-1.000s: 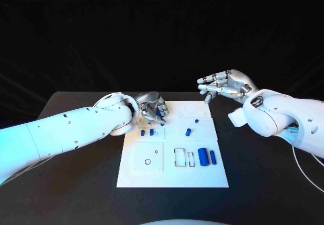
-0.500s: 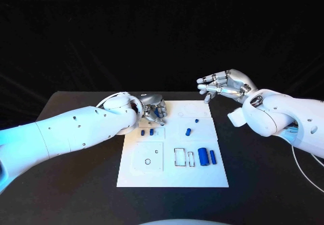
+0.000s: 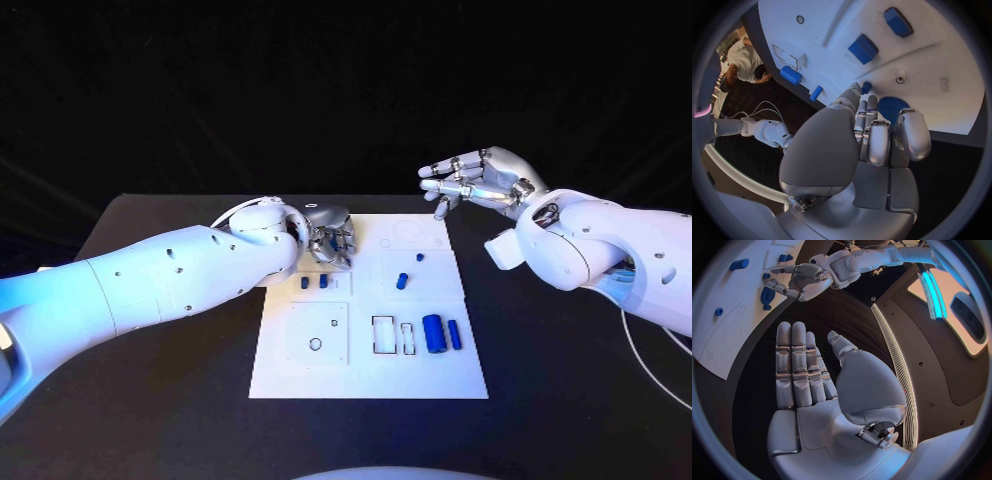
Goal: Assemble the parts on the task board
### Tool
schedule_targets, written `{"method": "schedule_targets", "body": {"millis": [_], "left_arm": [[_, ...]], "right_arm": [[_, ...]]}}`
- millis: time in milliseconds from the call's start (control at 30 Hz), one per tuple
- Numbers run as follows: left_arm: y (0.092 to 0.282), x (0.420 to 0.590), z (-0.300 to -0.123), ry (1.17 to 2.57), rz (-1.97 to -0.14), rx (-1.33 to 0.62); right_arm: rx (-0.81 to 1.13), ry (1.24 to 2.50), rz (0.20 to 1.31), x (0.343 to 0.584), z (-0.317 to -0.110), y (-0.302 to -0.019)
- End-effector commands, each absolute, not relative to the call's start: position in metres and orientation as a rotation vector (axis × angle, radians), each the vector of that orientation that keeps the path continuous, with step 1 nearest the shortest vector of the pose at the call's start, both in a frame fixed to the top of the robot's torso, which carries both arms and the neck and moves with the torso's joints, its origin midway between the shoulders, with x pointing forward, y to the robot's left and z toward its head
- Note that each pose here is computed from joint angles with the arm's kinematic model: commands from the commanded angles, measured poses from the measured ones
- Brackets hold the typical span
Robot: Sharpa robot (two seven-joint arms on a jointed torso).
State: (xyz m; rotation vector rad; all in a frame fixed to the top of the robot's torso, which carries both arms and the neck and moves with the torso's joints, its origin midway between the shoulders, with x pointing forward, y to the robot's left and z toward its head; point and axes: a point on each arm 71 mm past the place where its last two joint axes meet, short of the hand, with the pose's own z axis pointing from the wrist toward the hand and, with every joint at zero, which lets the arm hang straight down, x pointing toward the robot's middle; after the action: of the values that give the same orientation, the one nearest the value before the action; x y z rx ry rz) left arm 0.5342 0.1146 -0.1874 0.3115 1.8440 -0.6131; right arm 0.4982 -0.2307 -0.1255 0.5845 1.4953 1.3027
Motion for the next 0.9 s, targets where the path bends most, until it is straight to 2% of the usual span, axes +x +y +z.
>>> {"method": "schedule_targets", "body": {"millis": [33,900], "left_arm": [[0.1119,0.5338,-0.189,1.861,-0.6,0.336],[0.1091,0.5373,-0.1952,1.929,-0.547,0.354]], "right_arm": [[0.566,1.502,1.319,0.4972,-0.1256,-0.2283],[0.563,1.504,1.323,0.4968,-0.1254,-0.2266]]}}
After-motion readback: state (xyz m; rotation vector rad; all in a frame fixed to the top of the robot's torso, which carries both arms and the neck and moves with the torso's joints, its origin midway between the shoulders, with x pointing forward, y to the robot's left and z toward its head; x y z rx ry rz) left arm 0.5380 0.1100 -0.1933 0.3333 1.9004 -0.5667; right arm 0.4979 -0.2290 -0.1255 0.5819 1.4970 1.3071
